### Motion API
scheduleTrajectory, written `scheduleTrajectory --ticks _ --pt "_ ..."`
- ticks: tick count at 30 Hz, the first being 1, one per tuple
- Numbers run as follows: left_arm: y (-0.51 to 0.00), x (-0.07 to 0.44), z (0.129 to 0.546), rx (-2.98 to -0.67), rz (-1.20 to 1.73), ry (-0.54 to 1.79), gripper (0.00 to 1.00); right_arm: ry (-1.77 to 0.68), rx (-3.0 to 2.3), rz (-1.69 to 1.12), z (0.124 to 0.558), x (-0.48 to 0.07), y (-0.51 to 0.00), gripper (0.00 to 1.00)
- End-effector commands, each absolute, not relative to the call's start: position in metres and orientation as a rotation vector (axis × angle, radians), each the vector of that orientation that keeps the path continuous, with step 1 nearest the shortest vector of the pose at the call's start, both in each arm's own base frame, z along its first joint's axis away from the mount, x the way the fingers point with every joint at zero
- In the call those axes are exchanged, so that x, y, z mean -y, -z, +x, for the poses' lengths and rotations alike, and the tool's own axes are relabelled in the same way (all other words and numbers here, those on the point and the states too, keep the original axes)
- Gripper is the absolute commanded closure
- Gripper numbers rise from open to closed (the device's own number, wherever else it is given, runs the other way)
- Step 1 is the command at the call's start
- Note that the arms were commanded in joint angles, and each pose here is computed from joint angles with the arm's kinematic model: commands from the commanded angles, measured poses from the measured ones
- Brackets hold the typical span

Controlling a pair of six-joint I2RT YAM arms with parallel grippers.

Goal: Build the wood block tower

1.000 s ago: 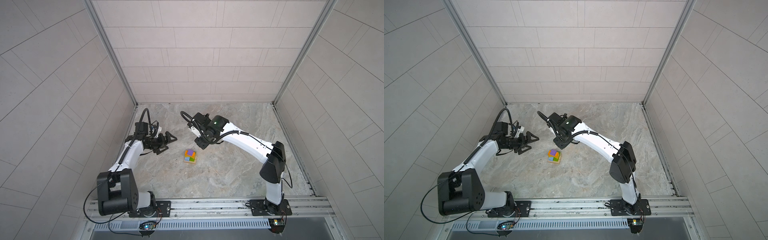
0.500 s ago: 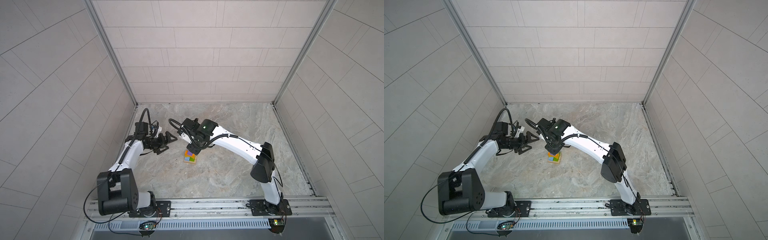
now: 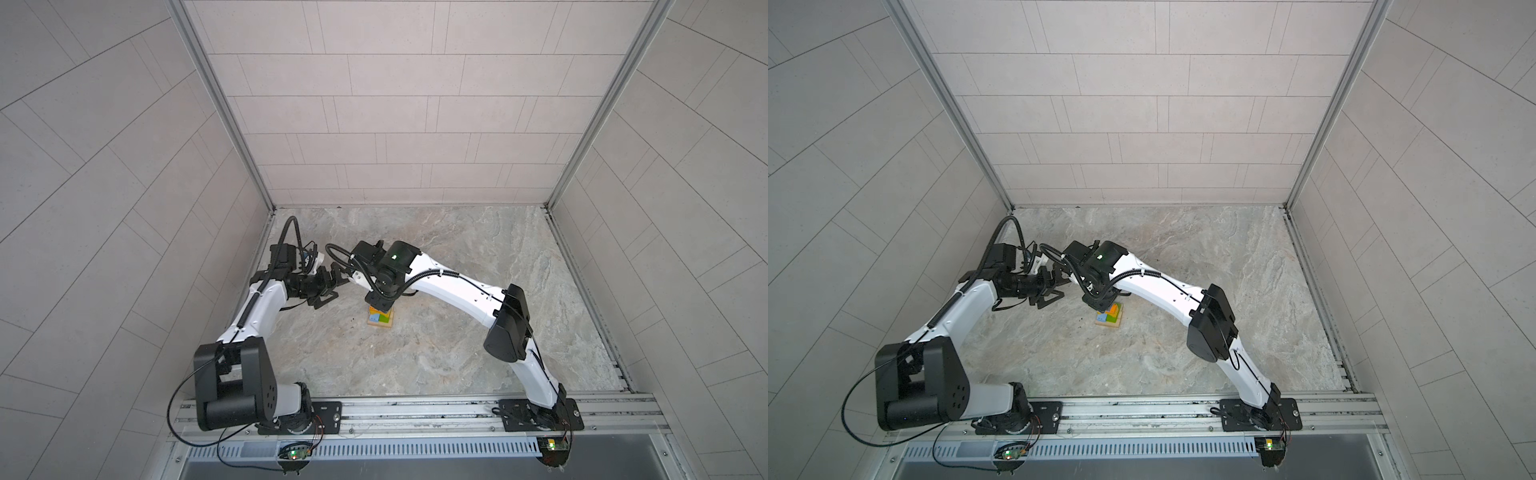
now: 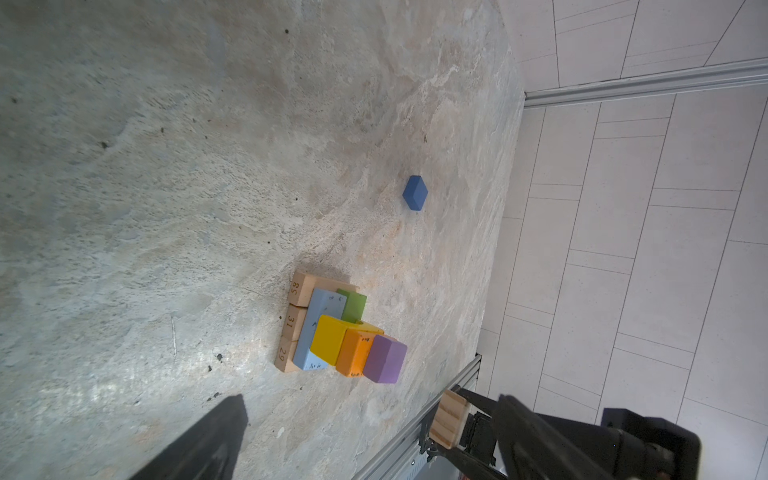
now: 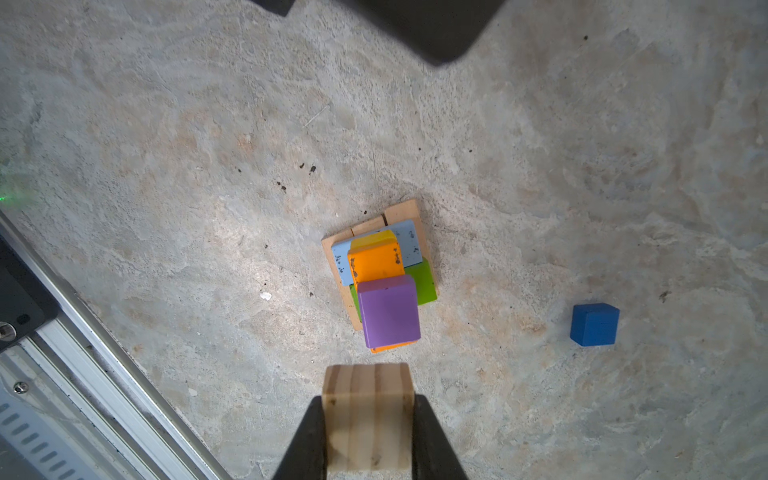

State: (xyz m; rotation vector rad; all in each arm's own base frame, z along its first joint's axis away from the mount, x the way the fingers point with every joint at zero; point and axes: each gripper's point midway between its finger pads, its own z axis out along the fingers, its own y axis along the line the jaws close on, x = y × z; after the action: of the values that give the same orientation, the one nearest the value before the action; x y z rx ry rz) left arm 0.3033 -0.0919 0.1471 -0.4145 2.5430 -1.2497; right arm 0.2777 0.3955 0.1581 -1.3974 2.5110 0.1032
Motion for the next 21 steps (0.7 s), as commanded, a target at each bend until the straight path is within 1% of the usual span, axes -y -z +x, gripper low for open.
scheduleTrajectory --ticks 1,11,21 --pt "-0.149 0.094 0.303 -2.535 -0.408 1.272 0.0 -0.041 -2.509 -1.451 0.275 -0.392 -0.153 0.75" --pt "-0.144 0.09 0.302 -2.554 -0.428 1.249 0.0 -0.01 -2.501 -1.473 0.28 -0.394 -0.144 0.75" --pt "-0.134 0.077 0.3 -2.606 -0.481 1.149 0.0 -0.01 -2.502 -1.488 0.281 -0.398 -0.135 0.76"
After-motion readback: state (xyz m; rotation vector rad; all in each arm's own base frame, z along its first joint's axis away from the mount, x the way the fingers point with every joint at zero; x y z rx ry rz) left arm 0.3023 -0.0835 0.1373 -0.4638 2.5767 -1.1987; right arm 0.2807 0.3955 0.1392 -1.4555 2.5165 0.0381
